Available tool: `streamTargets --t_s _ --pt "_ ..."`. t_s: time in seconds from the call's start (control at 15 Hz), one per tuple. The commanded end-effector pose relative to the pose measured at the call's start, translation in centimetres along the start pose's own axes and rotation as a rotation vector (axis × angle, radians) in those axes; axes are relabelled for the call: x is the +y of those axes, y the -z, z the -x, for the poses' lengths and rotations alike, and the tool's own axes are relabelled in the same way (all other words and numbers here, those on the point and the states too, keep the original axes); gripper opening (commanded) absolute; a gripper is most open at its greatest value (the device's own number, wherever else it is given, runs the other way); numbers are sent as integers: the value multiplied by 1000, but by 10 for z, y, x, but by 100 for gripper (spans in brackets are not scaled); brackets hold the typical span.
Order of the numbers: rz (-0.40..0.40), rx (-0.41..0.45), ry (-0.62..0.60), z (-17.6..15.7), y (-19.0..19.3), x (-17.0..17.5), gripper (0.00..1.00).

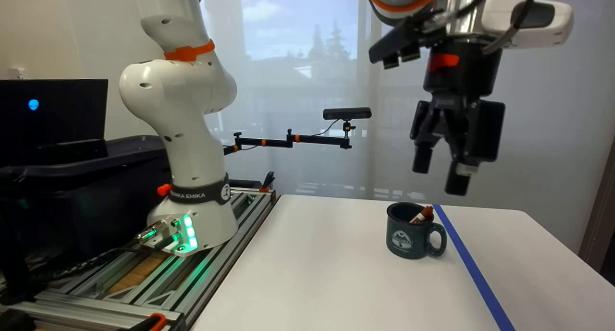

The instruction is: Remove the marker from the cup

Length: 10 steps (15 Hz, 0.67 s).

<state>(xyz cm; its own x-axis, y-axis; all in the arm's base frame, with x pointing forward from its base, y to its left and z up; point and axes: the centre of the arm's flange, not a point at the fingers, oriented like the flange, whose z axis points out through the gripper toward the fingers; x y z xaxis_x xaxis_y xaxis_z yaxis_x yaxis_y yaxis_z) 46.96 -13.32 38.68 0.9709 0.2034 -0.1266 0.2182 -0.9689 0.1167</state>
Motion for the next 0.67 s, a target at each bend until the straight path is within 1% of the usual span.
streamTargets --t_s 0.0,0.07,0.13,0.2,0.27,0.4,0.53,0.6 --pt "100 71 165 -54 -20 -49 100" --pt "51 95 235 -59 -20 -67 100" --pt "60 62 147 -46 -19 -51 100" --pt "58 60 168 -53 -24 -63 100" --pt "56 55 166 -54 -27 -65 100" --pt "56 56 149 -51 -27 -57 100" --pt "78 66 184 -58 -30 -74 100" --pt "73 95 194 -64 -31 -83 100"
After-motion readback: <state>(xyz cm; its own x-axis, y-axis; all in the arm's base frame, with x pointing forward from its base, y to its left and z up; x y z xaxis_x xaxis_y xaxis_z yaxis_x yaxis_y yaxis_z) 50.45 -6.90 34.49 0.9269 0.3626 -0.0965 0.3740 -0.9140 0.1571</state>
